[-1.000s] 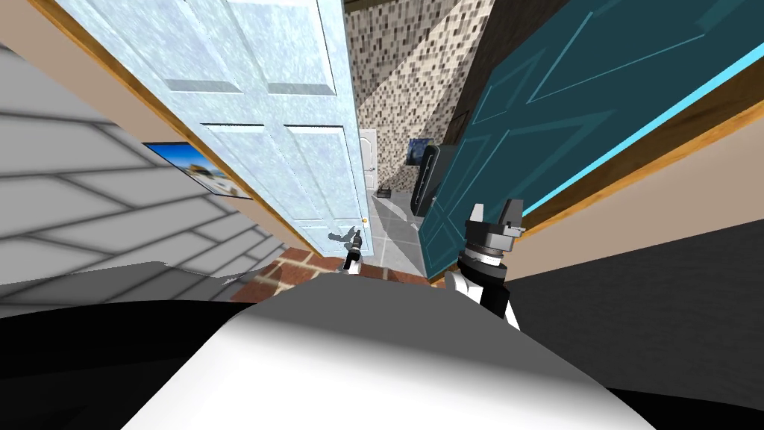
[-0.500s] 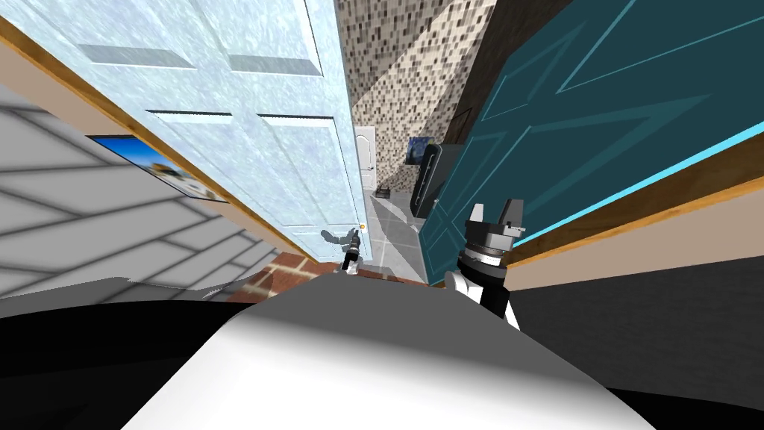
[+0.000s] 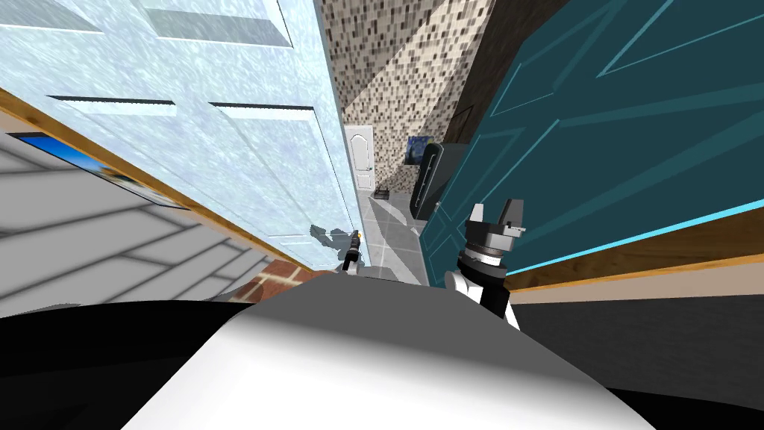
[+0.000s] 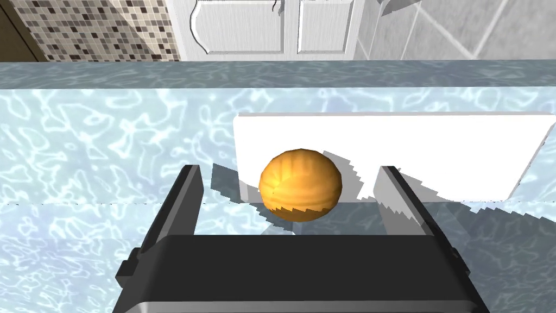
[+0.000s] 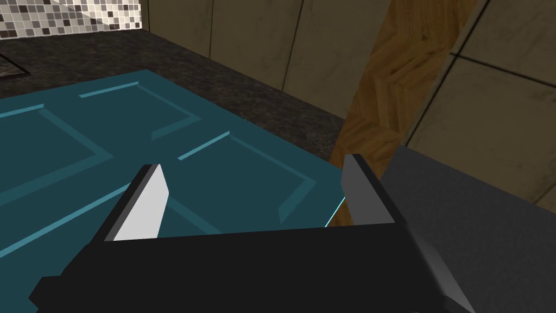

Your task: Push the door open

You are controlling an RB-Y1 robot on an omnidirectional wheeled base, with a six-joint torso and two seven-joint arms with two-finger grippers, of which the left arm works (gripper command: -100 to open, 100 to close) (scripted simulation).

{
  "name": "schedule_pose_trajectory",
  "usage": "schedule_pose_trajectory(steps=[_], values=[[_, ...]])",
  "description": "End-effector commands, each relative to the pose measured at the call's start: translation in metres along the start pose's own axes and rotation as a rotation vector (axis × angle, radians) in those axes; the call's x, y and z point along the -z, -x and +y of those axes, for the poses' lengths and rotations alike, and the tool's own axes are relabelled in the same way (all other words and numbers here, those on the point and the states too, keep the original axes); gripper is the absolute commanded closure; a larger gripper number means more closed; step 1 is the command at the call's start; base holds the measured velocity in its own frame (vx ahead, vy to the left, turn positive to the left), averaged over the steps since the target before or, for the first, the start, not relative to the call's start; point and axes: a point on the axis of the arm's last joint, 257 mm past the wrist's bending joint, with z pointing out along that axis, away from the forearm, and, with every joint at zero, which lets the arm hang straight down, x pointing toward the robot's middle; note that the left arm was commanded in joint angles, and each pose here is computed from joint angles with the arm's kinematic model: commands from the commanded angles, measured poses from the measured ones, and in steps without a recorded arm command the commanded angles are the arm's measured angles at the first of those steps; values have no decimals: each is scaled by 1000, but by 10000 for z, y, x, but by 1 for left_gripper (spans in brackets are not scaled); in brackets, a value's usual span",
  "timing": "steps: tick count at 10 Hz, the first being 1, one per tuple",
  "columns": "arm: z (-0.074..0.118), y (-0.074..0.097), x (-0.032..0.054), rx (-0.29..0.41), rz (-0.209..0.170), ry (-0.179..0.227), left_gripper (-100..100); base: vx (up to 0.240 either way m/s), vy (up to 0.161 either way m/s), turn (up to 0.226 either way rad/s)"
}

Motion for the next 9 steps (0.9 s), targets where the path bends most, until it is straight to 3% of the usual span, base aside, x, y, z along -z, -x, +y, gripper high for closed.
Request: schedule_pose_trajectory(steps=[1, 2, 7, 9], values=[[0, 0, 0, 0, 0, 0, -100, 81, -2, 14], [0, 0, 0, 0, 0, 0, 100, -18, -1, -11], [0, 0, 0, 0, 0, 0, 100, -13, 0, -3], [2, 269, 15, -12, -56, 1, 100, 129, -12, -67]])
